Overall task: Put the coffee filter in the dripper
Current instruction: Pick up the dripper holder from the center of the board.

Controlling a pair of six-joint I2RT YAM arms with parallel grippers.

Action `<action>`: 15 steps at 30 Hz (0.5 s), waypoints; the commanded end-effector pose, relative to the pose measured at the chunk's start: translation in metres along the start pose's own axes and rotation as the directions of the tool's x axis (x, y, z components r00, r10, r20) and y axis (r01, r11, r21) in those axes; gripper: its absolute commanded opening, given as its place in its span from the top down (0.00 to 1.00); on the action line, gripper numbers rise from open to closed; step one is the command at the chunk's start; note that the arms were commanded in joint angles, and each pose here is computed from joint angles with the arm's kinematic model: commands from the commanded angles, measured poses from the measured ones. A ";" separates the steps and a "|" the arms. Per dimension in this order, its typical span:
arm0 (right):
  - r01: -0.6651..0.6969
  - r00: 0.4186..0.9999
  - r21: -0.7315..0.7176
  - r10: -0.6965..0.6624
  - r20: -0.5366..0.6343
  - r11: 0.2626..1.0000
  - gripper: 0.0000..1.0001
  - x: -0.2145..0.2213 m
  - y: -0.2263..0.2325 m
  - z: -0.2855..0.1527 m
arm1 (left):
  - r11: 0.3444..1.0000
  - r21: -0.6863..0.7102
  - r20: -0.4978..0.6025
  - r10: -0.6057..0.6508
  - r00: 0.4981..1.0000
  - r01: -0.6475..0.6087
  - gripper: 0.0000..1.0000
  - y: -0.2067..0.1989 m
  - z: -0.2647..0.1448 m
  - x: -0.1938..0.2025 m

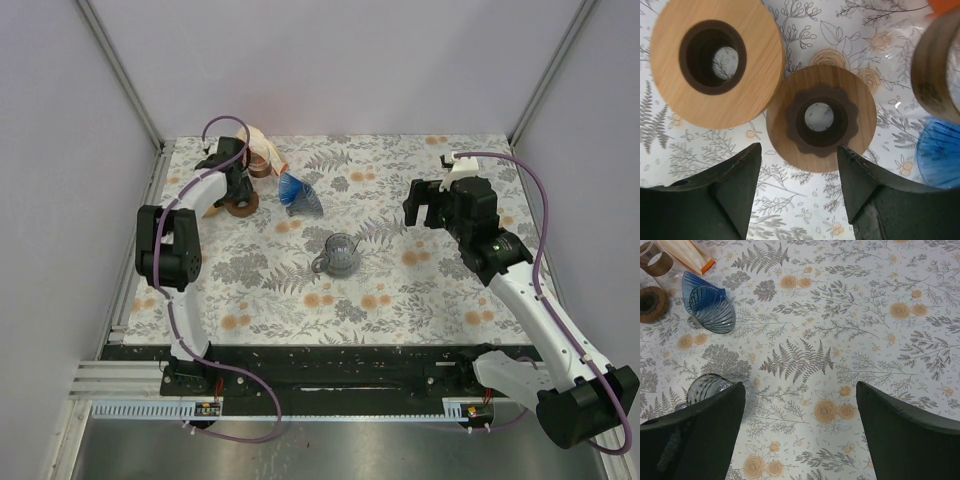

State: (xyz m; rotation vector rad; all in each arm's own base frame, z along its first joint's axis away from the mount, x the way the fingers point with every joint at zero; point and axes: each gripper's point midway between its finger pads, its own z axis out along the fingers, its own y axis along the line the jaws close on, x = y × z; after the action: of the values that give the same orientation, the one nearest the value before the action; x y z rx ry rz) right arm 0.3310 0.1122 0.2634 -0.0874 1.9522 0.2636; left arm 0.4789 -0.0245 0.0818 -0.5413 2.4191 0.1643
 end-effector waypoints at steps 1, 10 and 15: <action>0.012 0.998 -0.005 -0.012 0.054 1.000 0.00 -0.022 0.002 -0.005 | 0.991 -0.071 -0.064 -0.121 0.991 0.117 0.35 0.002 0.019 0.012; 0.022 0.998 0.003 -0.022 0.066 1.000 0.01 -0.022 0.001 -0.002 | 0.979 -0.135 -0.093 -0.165 0.982 0.152 0.38 0.013 0.041 0.015; 0.030 0.998 0.006 -0.030 0.062 1.000 0.01 -0.023 0.001 0.002 | 0.983 -0.124 -0.128 -0.154 0.980 0.138 0.51 0.012 0.050 0.021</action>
State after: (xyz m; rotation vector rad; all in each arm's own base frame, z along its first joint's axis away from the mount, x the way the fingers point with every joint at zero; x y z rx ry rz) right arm 0.3327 0.1108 0.2624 -0.0967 1.9521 0.2463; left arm 0.4814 -0.0122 0.0304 -0.7831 2.5063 0.2081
